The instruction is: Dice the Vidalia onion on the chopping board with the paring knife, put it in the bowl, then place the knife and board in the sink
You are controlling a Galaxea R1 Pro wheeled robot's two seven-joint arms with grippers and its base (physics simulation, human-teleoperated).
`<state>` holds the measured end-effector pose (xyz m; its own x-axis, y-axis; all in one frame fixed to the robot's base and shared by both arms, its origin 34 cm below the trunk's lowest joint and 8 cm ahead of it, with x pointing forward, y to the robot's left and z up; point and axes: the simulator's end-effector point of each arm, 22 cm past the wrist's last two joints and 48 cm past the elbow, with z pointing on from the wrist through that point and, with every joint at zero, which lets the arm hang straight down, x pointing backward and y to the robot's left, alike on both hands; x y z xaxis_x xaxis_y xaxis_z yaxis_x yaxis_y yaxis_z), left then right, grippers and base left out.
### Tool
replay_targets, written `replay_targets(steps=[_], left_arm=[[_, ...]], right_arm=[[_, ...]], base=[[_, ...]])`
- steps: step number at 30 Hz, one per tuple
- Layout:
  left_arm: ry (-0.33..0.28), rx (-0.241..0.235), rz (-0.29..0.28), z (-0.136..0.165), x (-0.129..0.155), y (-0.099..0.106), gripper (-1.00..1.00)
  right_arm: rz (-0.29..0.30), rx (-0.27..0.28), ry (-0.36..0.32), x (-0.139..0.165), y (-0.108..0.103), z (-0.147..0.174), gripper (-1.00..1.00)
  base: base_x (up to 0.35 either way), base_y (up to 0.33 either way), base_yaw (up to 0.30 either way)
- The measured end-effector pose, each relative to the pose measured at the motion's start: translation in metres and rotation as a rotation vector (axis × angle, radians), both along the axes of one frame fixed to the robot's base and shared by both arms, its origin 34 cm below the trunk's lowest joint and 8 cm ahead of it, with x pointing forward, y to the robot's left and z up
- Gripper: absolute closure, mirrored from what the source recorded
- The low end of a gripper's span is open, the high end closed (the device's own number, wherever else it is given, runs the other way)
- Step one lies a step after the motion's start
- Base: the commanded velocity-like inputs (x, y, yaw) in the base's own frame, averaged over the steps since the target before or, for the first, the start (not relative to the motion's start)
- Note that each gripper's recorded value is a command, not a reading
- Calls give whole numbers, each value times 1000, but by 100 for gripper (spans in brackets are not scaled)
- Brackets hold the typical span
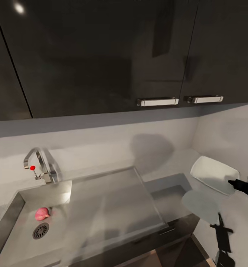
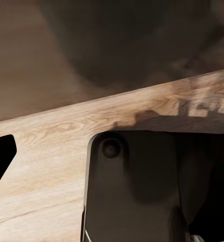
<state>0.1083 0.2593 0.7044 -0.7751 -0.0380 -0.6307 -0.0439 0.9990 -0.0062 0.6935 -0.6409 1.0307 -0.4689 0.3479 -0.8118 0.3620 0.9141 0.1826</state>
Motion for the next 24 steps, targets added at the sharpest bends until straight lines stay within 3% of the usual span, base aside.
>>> replay_targets(steps=[7, 13, 24], left_arm=[[-10, 0, 0, 0, 3, 0, -100], [-12, 0, 0, 0, 4, 0, -100], [-11, 0, 0, 0, 4, 0, -100]], right_arm=[[41, -52, -32, 16, 12, 23, 100], [51, -62, -35, 18, 14, 26, 100], [58, -60, -39, 20, 16, 27, 100]], base=[[0, 0, 0], [-47, 0, 0], [-302, 0, 0]])
